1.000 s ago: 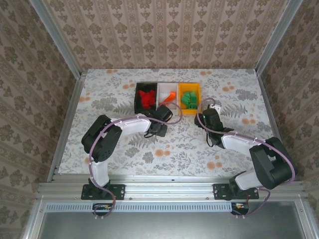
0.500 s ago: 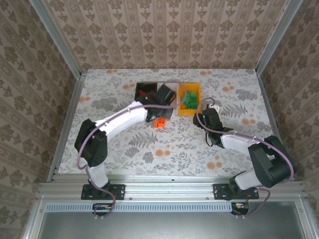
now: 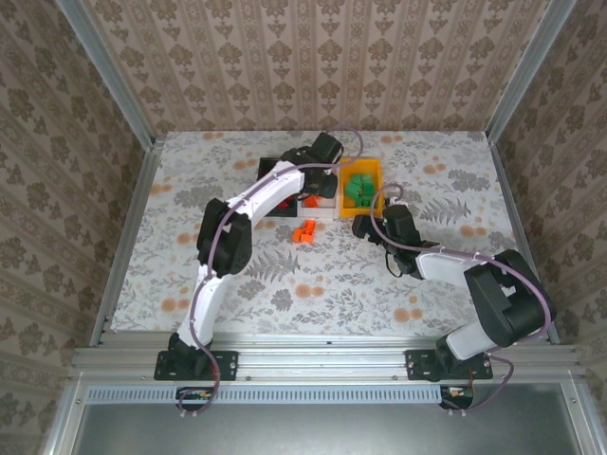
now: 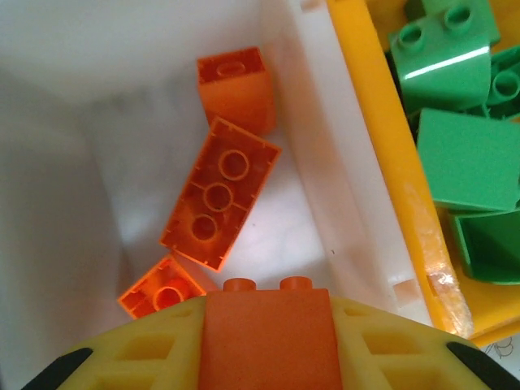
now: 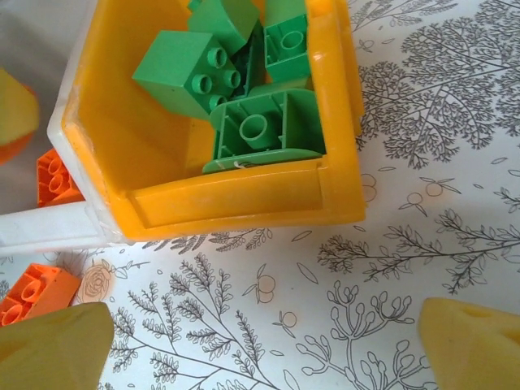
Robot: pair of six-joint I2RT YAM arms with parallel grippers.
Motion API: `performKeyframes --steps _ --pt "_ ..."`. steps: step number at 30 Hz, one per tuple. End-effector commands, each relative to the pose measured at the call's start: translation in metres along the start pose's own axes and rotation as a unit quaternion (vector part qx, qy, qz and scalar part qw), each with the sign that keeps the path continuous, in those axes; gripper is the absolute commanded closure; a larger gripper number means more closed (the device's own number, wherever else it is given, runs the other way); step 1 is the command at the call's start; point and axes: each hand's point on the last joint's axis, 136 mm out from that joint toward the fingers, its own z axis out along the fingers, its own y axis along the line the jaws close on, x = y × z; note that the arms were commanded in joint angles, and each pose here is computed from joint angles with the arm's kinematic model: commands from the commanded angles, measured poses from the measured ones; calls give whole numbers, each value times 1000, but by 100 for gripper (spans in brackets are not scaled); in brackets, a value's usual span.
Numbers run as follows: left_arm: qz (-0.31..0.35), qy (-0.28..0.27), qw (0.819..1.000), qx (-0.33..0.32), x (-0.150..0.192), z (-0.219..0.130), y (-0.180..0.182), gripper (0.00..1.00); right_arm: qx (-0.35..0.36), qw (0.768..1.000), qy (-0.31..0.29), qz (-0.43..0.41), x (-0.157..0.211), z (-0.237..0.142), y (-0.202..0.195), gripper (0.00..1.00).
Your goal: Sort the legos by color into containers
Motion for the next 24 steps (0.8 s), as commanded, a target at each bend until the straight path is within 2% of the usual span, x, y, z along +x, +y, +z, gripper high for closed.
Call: performKeyframes --steps 1,4,6,8,12,15,18,21,24 --pt "3 -9 1000 11 -11 -18 -4 64 -21 1000 -11 3 -12 1 13 0" --pt "-6 -3 1000 9 -10 -11 1 64 -19 1000 -15 3 -12 0 12 0" --pt "-11 2 1000 12 -8 -6 3 60 -19 1000 -16 4 -13 -1 12 0" --pt "-14 5 1000 20 -8 -3 3 49 -19 1000 -15 2 -12 -1 12 0" --pt "-10 0 1000 9 -13 -6 7 35 -18 1000 -17 2 -13 -2 12 0" --pt "-15 -6 1000 12 -20 -19 8 29 -18 1000 -18 2 -13 -2 12 0" --pt "-8 -23 1000 18 -19 -49 1 26 -17 1000 -17 1 -12 -2 12 0" --pt "13 -47 999 5 4 -75 -1 14 -16 1000 -18 1 -13 -2 12 0" --pt "-12 -39 999 1 47 -81 12 6 -15 1000 -18 2 -13 -3 11 0"
